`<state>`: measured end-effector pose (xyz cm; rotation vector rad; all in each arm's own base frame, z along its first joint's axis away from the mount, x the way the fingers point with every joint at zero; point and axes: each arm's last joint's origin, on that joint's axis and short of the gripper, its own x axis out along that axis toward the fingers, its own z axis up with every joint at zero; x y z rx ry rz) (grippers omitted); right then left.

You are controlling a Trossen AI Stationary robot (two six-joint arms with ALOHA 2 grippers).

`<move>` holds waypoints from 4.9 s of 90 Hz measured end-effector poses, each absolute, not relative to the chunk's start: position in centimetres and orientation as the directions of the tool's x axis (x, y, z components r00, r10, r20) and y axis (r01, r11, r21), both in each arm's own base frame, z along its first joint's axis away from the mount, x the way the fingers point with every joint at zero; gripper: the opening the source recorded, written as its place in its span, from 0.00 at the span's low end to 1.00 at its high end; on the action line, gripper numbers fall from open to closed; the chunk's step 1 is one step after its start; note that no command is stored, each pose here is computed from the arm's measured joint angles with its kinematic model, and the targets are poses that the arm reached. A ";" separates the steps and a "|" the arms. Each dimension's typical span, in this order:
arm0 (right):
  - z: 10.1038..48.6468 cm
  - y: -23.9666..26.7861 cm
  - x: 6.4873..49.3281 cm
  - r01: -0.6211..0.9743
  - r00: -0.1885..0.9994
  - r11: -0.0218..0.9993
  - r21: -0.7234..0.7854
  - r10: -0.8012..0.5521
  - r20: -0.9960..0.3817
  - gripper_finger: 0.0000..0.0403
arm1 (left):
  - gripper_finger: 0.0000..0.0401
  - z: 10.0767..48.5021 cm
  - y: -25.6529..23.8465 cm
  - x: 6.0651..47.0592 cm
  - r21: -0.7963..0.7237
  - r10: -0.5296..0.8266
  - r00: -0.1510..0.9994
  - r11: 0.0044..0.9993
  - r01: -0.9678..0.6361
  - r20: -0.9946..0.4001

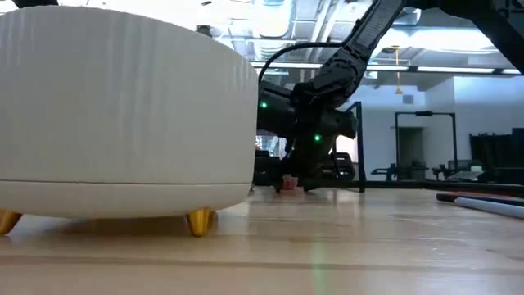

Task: Stock shelves
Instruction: Remove the red scented candle from under the shelf

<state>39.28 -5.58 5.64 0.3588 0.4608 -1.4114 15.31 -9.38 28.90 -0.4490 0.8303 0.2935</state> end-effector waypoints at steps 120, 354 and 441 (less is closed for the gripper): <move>3.4 -7.2 40.7 0.997 0.077 0.079 0.010 -0.941 -0.329 0.87 | 0.64 29.1 -9.6 15.5 -0.288 0.060 0.666 0.870 -0.400 -0.744; 5.6 -12.7 41.8 0.997 0.078 0.066 0.046 -0.936 -0.344 0.72 | 0.64 29.2 -9.7 15.7 -0.289 0.052 0.683 0.881 -0.375 -0.729; 6.6 -0.9 40.4 0.986 0.168 0.144 0.087 -0.867 -0.469 0.67 | 0.64 29.2 -9.7 15.7 -0.265 0.052 0.682 0.897 -0.353 -0.729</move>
